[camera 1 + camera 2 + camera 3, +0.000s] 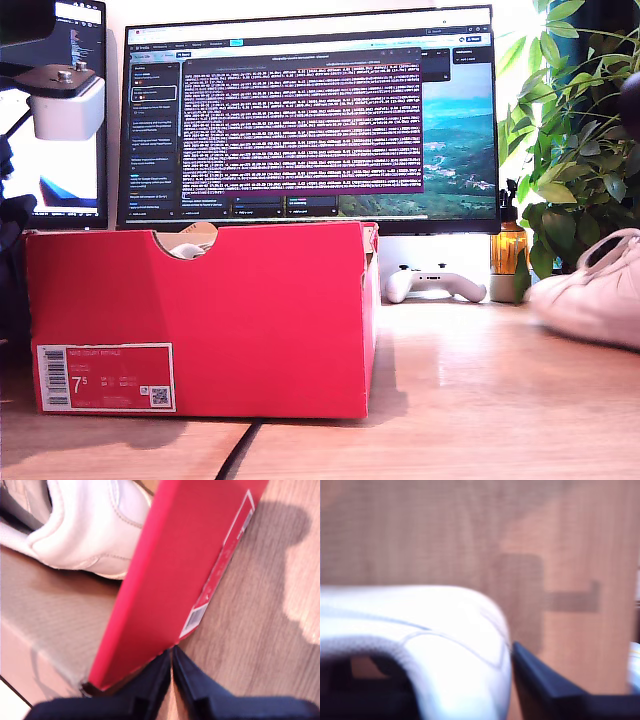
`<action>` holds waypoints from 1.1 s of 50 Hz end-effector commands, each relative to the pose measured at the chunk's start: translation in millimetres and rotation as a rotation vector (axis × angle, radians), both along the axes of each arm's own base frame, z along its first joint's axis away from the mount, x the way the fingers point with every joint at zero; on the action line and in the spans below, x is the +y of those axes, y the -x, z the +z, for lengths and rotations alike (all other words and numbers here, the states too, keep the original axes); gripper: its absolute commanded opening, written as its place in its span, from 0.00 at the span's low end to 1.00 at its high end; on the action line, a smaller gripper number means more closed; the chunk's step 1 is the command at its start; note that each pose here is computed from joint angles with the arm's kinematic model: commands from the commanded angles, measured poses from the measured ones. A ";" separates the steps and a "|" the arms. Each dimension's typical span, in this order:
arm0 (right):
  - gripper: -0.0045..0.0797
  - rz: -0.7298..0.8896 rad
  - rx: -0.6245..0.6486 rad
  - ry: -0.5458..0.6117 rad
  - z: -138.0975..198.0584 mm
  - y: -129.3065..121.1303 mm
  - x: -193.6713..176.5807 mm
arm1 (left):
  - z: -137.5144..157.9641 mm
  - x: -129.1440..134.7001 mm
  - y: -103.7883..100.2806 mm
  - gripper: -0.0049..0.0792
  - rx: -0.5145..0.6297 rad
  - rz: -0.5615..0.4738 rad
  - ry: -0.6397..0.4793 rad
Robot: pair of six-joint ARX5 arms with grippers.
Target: Pack the white shoes by picking the first shoe and placing it inside the red shoebox, left side, then picking and rotating the second shoe and placing it in the shoebox
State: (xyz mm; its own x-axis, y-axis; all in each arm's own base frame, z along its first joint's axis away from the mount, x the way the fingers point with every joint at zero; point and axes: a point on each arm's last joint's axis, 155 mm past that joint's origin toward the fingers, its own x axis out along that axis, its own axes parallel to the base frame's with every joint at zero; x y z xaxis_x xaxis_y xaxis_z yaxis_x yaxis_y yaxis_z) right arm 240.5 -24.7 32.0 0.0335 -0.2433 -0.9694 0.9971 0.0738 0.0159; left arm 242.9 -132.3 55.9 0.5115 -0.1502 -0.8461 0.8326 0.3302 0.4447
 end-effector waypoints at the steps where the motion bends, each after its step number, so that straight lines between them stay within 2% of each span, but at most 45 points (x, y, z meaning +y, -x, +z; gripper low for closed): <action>1: 0.04 0.081 0.031 0.030 11.0 4.0 -7.1 | 2.1 -3.9 -1.5 0.04 -0.001 -0.007 0.013; 8: 0.04 0.237 0.086 0.160 46.3 -1.2 -33.2 | 2.1 -3.9 -1.4 0.04 0.000 -0.007 0.013; 11: 0.04 0.384 0.131 0.228 65.4 -7.6 -44.3 | 2.1 -3.9 -1.5 0.04 -0.001 -0.007 0.013; 13: 0.04 0.396 0.124 0.257 78.0 -13.0 -48.8 | 2.1 -3.9 -1.4 0.04 0.000 -0.007 0.013; 14: 0.04 0.529 0.169 0.271 83.9 -15.7 -50.1 | 2.1 -3.9 -1.4 0.04 0.000 -0.007 0.013; 16: 0.04 0.589 0.180 0.294 96.1 -20.9 -52.4 | 2.1 -3.9 -1.4 0.04 0.000 -0.007 0.013; 18: 0.04 0.723 0.220 0.333 110.5 -27.4 -56.5 | 2.1 -3.9 -1.5 0.04 -0.001 -0.007 0.013; 25: 0.04 0.938 0.223 0.402 152.8 -49.9 -57.3 | 2.1 -3.9 -1.4 0.04 0.000 -0.007 0.013; 28: 0.04 1.133 0.251 0.406 163.4 -58.0 -50.8 | 2.1 -3.9 -1.4 0.04 0.000 -0.007 0.013; 31: 0.04 1.242 0.240 0.419 175.8 -66.3 -45.7 | 2.1 -4.0 -1.5 0.04 -0.001 -0.007 0.013; 39: 0.04 1.407 0.086 0.453 213.3 -94.4 -23.8 | 2.1 -3.9 -1.4 0.04 0.000 -0.007 0.013; 47: 0.04 1.654 -0.227 0.498 251.5 -137.9 33.6 | 2.1 -3.9 -1.4 0.04 0.000 -0.007 0.013; 55: 0.04 1.890 -0.445 0.601 281.1 -160.9 91.8 | 2.1 -3.9 -1.5 0.04 -0.001 -0.007 0.013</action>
State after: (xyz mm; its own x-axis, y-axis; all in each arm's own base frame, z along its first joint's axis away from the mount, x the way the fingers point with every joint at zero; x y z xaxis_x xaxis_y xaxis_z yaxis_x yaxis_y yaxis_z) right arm 402.8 48.7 290.5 0.6992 0.0844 -0.7100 -0.3381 0.9140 -0.2244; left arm 242.8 -132.4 55.8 0.5107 -0.1510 -0.8464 0.8331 0.3300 0.4438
